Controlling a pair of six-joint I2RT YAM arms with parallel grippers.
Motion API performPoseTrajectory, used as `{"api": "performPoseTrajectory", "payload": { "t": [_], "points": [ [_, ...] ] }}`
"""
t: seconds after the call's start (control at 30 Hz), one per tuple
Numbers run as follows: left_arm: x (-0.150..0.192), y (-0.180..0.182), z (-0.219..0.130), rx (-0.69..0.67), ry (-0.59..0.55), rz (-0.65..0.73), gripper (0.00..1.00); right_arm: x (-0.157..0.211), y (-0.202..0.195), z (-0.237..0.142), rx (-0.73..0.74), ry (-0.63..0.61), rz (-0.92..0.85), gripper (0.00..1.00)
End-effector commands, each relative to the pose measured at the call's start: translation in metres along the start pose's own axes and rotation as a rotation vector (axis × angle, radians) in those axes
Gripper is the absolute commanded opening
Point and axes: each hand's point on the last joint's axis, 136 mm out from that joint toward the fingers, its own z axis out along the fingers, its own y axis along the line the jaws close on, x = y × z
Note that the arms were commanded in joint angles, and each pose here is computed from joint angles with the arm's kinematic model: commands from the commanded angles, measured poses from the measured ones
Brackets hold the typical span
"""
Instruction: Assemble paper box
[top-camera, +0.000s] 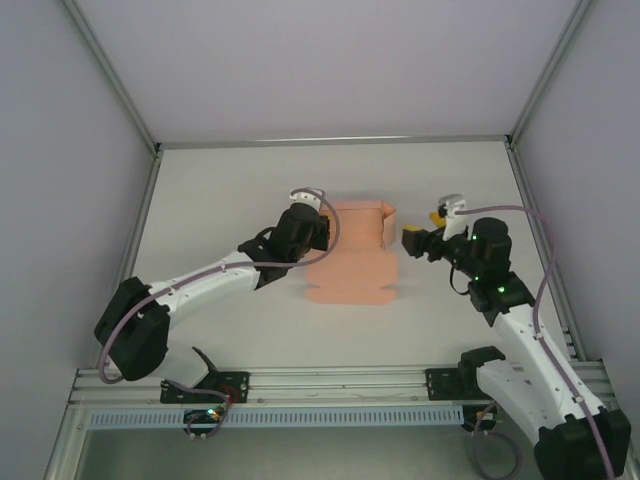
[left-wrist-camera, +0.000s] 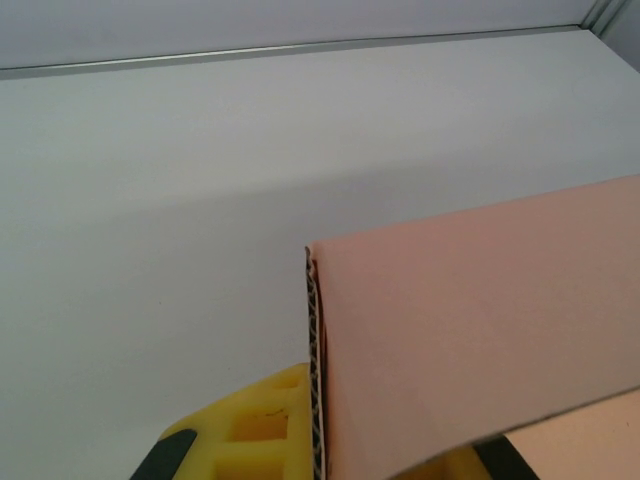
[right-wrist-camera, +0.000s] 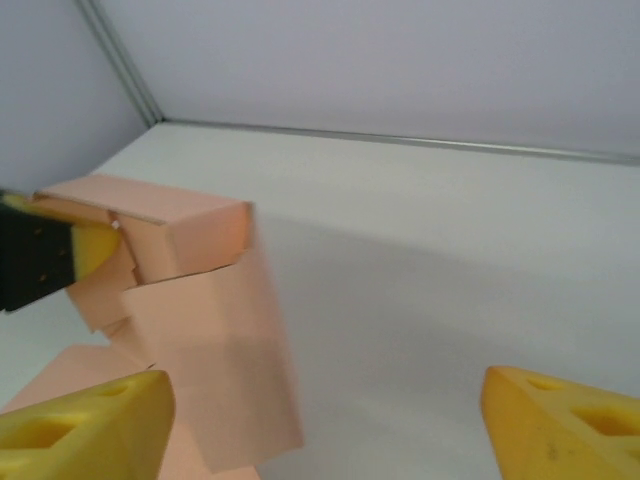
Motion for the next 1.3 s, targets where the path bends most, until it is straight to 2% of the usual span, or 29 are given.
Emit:
{"api": "performPoseTrajectory", "payload": {
  "t": [0.0,0.1,0.2,0.33,0.37,0.5,0.6,0.73,0.8,0.87,0.93,0.97,1.0,1.03,1.1,1.13,1.27],
  "points": [
    [-0.008,0.001,-0.007,0.022,-0.030,0.009,0.00,0.013,0.007,0.000,-0.115,0.055,0.067,0.77],
    [-0.010,-0.001,-0.009,0.037,-0.039,0.014,0.00,0.026,0.027,0.007,-0.291,0.128,0.011,0.77],
    [-0.010,-0.004,-0.010,0.059,-0.039,0.024,0.00,0.028,0.035,0.019,-0.397,0.160,0.013,0.69],
    [-0.013,-0.007,-0.012,0.077,-0.045,0.027,0.00,0.032,0.031,0.036,-0.430,0.211,0.008,0.67],
    [-0.013,-0.008,-0.012,0.080,-0.046,0.026,0.00,0.033,0.031,0.040,-0.438,0.222,0.009,0.64],
    [-0.014,-0.008,-0.012,0.081,-0.049,0.027,0.00,0.039,0.050,0.046,-0.562,0.265,0.012,0.58],
    [-0.015,-0.010,-0.011,0.087,-0.049,0.029,0.00,0.051,0.060,0.056,-0.560,0.318,-0.032,0.57],
    [-0.016,-0.011,-0.012,0.088,-0.045,0.033,0.00,0.057,0.052,0.080,-0.443,0.349,-0.051,0.55],
    [-0.016,-0.012,-0.013,0.089,-0.045,0.030,0.00,0.056,0.044,0.092,-0.358,0.351,-0.057,0.47],
    [-0.016,-0.011,-0.012,0.083,-0.047,0.030,0.00,0.055,0.041,0.101,-0.289,0.344,-0.079,0.34],
    [-0.016,-0.011,-0.013,0.085,-0.047,0.029,0.00,0.051,0.040,0.107,-0.229,0.332,-0.099,0.28],
    [-0.016,-0.012,-0.013,0.086,-0.046,0.030,0.00,0.050,0.038,0.110,-0.176,0.328,-0.108,0.28],
    [-0.016,-0.012,-0.013,0.086,-0.046,0.029,0.00,0.047,0.031,0.115,-0.094,0.318,-0.110,0.33],
    [-0.015,-0.013,-0.013,0.086,-0.045,0.029,0.00,0.044,0.021,0.119,0.026,0.308,-0.110,0.35],
    [-0.016,-0.014,-0.012,0.085,-0.047,0.025,0.00,0.038,0.009,0.122,0.189,0.277,-0.113,0.34],
    [-0.016,-0.014,-0.011,0.081,-0.047,0.021,0.00,0.032,0.002,0.121,0.275,0.239,-0.083,0.30],
    [-0.014,-0.014,-0.007,0.046,-0.032,0.023,0.00,0.038,-0.008,0.128,0.422,0.233,0.000,0.17]
  ]
}}
